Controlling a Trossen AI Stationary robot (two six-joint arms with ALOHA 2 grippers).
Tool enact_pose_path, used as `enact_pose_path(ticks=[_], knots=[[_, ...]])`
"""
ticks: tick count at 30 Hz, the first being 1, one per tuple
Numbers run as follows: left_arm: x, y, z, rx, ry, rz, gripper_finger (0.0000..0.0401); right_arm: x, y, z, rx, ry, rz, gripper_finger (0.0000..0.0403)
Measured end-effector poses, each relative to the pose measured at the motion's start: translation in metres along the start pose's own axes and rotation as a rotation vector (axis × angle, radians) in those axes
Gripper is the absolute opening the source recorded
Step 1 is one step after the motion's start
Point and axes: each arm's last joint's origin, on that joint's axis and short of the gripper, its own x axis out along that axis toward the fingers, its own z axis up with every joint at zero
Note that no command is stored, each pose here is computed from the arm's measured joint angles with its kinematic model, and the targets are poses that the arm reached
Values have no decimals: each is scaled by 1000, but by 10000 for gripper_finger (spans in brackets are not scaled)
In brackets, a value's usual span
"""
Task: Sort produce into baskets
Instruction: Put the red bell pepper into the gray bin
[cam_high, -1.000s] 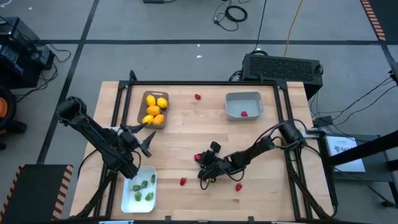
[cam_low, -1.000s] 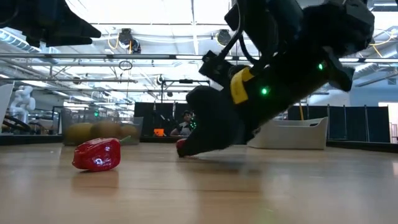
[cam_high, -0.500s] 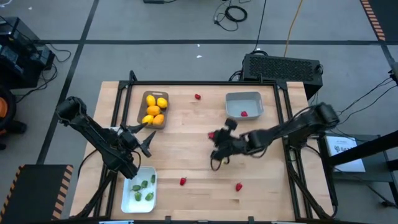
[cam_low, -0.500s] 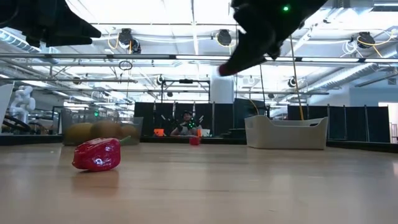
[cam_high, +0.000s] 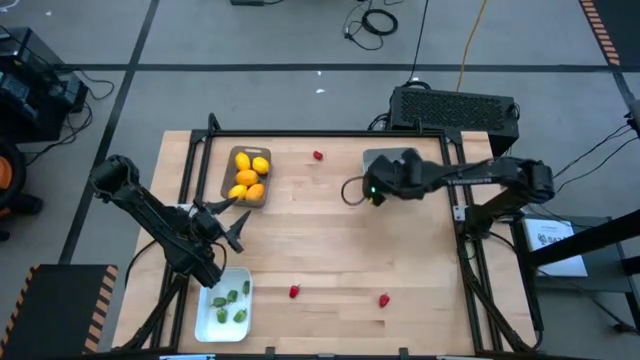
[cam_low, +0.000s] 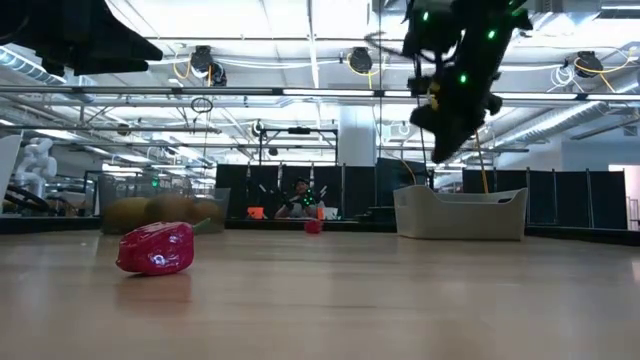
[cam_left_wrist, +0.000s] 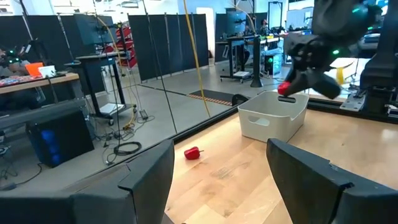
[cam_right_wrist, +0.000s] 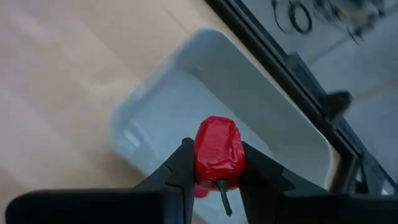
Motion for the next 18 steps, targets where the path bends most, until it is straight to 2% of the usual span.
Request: enact_pose_path(ticks=[8,14,18], knots=[[0,0,0,1,0,0,262,26,-29,12,79,62,-79,97],[0,0,0,1,0,0,262,38,-44,15,130,152,0,109],[0,0,0,2,0,0,262,40,-47,16,145,158,2,127]])
